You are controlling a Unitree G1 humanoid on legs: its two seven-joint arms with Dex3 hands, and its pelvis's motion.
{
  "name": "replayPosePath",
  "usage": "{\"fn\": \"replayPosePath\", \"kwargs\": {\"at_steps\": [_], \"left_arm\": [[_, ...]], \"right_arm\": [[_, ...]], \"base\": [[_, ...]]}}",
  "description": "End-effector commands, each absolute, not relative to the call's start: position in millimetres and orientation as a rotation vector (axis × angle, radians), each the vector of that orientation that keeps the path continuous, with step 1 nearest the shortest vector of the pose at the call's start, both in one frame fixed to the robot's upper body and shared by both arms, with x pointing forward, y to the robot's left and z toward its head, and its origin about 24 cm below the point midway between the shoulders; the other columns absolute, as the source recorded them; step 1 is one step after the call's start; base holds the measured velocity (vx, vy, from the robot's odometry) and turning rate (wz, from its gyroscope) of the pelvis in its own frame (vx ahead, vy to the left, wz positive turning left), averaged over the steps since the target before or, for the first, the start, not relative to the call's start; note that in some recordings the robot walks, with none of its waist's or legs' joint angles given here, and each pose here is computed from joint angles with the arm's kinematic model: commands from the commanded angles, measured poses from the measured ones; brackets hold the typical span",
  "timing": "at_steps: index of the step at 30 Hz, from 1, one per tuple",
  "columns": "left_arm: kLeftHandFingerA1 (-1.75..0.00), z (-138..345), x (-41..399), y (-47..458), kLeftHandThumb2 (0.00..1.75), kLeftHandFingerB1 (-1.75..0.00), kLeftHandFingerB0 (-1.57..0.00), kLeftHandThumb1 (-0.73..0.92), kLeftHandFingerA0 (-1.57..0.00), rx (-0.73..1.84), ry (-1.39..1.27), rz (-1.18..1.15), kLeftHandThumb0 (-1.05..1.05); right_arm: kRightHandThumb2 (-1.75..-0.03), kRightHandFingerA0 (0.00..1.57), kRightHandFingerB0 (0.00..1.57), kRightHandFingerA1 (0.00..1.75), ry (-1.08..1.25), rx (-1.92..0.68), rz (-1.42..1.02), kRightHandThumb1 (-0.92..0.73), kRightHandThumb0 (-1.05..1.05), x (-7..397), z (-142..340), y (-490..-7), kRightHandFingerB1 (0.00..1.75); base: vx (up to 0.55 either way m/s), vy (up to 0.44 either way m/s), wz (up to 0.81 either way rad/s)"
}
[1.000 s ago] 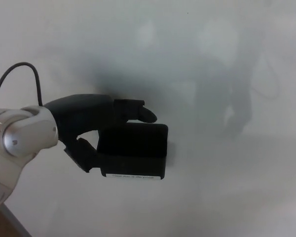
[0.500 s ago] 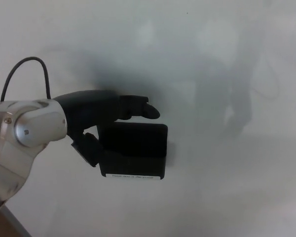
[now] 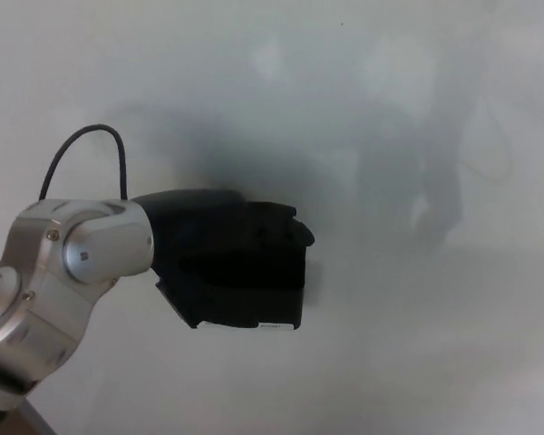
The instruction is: A magnetic marker holder is on the left hand side of the white board, the robot put the index and middle finger into the opening of the container and pull off the magnetic holder and hand it to a human on the left hand side.
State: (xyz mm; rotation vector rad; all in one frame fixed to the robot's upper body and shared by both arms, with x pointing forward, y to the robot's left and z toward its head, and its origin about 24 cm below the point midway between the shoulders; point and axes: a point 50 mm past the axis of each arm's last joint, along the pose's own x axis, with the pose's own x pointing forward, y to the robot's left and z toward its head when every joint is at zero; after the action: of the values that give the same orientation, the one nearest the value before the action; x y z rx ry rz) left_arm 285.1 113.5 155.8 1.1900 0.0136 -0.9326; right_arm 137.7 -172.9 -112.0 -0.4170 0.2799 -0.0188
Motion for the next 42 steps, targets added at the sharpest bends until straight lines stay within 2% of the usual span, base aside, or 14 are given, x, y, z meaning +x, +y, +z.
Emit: {"fn": "replayPosePath", "kwargs": {"at_steps": [1,5,8,11,13,18,19,21,27,28,32,36,37,42], "left_arm": [[-0.47,151,280,118,0.77,-0.36,-0.11,0.55,-0.31,1.204,0.069,-0.954,-0.53],[-0.45,153,277,124,0.77,-0.36,-0.1,0.55,-0.26,1.194,0.101,-0.975,-0.51],[-0.45,153,274,129,0.63,-0.28,-0.16,0.69,-0.53,1.181,0.137,-0.983,-0.46],[-0.44,152,273,131,0.63,-0.27,-0.16,0.69,-0.53,1.179,0.15,-0.982,-0.46],[-0.48,151,273,133,0.77,-0.36,-0.1,0.56,-0.37,1.178,0.167,-0.976,-0.51],[-0.66,146,275,138,0.95,-0.43,-0.01,0.5,-0.54,1.211,0.177,-0.955,-0.34],[-0.44,145,275,138,0.62,-0.28,-0.18,0.69,-0.56,1.213,0.168,-0.95,-0.45],[-0.47,143,279,140,0.78,-0.36,-0.11,0.57,-0.34,1.239,0.158,-0.928,-0.55],[-0.42,138,288,142,0.62,-0.27,-0.15,0.7,-0.56,1.277,0.167,-0.875,-0.48],[-0.45,137,290,142,0.78,-0.36,-0.09,0.57,-0.29,1.278,0.165,-0.87,-0.56],[-0.42,135,294,139,0.77,-0.35,-0.09,0.57,-0.23,1.269,0.154,-0.857,-0.54],[-0.44,132,295,133,0.62,-0.28,-0.17,0.68,-0.57,1.283,0.116,-0.846,-0.45],[-0.44,132,296,132,0.76,-0.35,-0.1,0.56,-0.29,1.287,0.111,-0.846,-0.52],[-0.42,131,297,125,0.74,-0.36,-0.13,0.55,-0.25,1.291,0.066,-0.838,-0.51]], "right_arm": [[-0.59,0.86,0.44,0.68,0.25,-0.444,-0.027,-0.62,-0.45,141,-109,-179,0.51],[-0.59,0.85,0.43,0.66,0.254,-0.443,-0.023,-0.63,-0.47,142,-109,-180,0.5],[-0.59,0.86,0.44,0.66,0.256,-0.449,-0.024,-0.62,-0.45,142,-109,-181,0.5],[-0.59,0.86,0.44,0.66,0.26,-0.448,-0.024,-0.62,-0.46,142,-109,-182,0.49],[-0.59,0.85,0.44,0.64,0.263,-0.447,-0.023,-0.63,-0.47,142,-109,-182,0.49],[-0.59,0.86,0.44,0.66,0.254,-0.457,-0.02,-0.62,-0.47,140,-109,-181,0.5],[-0.59,0.85,0.44,0.67,0.255,-0.457,-0.02,-0.63,-0.47,140,-109,-181,0.51],[-0.59,0.85,0.43,0.65,0.255,-0.459,-0.019,-0.63,-0.47,140,-109,-181,0.5],[-0.59,0.86,0.45,0.66,0.251,-0.457,-0.022,-0.62,-0.46,141,-109,-180,0.51],[-0.59,0.85,0.45,0.67,0.252,-0.457,-0.02,-0.62,-0.45,142,-109,-180,0.51],[-0.59,0.86,0.45,0.66,0.245,-0.457,-0.019,-0.62,-0.46,143,-108,-180,0.5],[-0.59,0.85,0.45,0.66,0.25,-0.457,-0.021,-0.62,-0.47,143,-108,-180,0.5],[-0.59,0.85,0.44,0.66,0.251,-0.457,-0.02,-0.63,-0.47,143,-109,-180,0.5],[-0.59,0.85,0.44,0.67,0.247,-0.459,-0.017,-0.62,-0.46,146,-108,-178,0.5]], "base": [[0.0,0.0,0.0],[0.0,0.0,0.0],[0.0,0.0,0.0],[0.0,0.0,0.0],[0.0,0.0,0.0],[0.0,0.0,0.0],[0.0,0.0,0.0],[0.0,0.0,0.0],[0.0,0.0,0.0],[0.0,0.0,0.0],[0.0,0.0,0.0],[0.0,0.0,0.0],[0.0,0.0,0.0],[0.0,0.0,0.0]]}}
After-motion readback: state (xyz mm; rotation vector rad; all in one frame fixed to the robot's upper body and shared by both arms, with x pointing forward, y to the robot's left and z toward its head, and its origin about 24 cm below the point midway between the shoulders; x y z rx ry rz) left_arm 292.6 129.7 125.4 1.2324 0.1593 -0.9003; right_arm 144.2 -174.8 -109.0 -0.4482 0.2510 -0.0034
